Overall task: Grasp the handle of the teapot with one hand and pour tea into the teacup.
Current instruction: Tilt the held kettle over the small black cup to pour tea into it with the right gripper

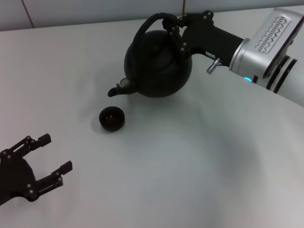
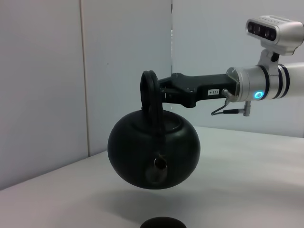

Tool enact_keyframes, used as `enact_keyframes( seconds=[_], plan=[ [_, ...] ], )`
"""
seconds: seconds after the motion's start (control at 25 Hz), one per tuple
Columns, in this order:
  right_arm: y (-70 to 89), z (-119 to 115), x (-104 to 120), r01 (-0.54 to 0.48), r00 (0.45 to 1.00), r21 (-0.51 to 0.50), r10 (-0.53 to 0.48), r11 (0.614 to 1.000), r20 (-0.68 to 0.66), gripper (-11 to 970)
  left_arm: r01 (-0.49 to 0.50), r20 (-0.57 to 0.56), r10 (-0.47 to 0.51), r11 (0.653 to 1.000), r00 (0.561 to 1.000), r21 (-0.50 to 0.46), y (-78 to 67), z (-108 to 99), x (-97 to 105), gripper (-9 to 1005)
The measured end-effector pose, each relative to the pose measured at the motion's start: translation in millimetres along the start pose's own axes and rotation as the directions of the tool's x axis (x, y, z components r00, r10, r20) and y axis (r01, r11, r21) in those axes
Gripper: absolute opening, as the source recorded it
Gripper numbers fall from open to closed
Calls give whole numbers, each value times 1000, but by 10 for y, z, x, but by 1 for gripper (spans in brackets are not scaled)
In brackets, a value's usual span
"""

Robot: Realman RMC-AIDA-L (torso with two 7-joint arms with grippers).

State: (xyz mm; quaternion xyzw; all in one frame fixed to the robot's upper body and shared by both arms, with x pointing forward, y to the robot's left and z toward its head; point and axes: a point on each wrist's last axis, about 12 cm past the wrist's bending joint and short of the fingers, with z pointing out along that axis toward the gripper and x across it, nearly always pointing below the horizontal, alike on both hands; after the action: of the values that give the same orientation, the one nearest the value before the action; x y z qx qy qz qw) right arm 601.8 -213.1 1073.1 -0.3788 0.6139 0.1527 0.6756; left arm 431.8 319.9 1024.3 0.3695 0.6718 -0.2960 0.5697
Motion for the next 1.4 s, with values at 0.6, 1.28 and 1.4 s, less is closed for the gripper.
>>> enact_keyframes(
  seconds=[0.6, 1.28, 1.4],
  plan=[
    [4, 108, -96, 203, 979, -69, -202, 977, 25, 78, 0, 0, 0, 1000, 1000, -3, 2, -7, 1, 808],
    [5, 182, -161, 340, 940, -113, -336, 934, 50, 77, -4, 3, 4, 1000, 1000, -5, 24, 2, -13, 807],
    [9, 198, -172, 358, 934, -120, -354, 926, 56, 77, -5, 2, 5, 1000, 1000, -6, 27, 5, -12, 807]
  ],
)
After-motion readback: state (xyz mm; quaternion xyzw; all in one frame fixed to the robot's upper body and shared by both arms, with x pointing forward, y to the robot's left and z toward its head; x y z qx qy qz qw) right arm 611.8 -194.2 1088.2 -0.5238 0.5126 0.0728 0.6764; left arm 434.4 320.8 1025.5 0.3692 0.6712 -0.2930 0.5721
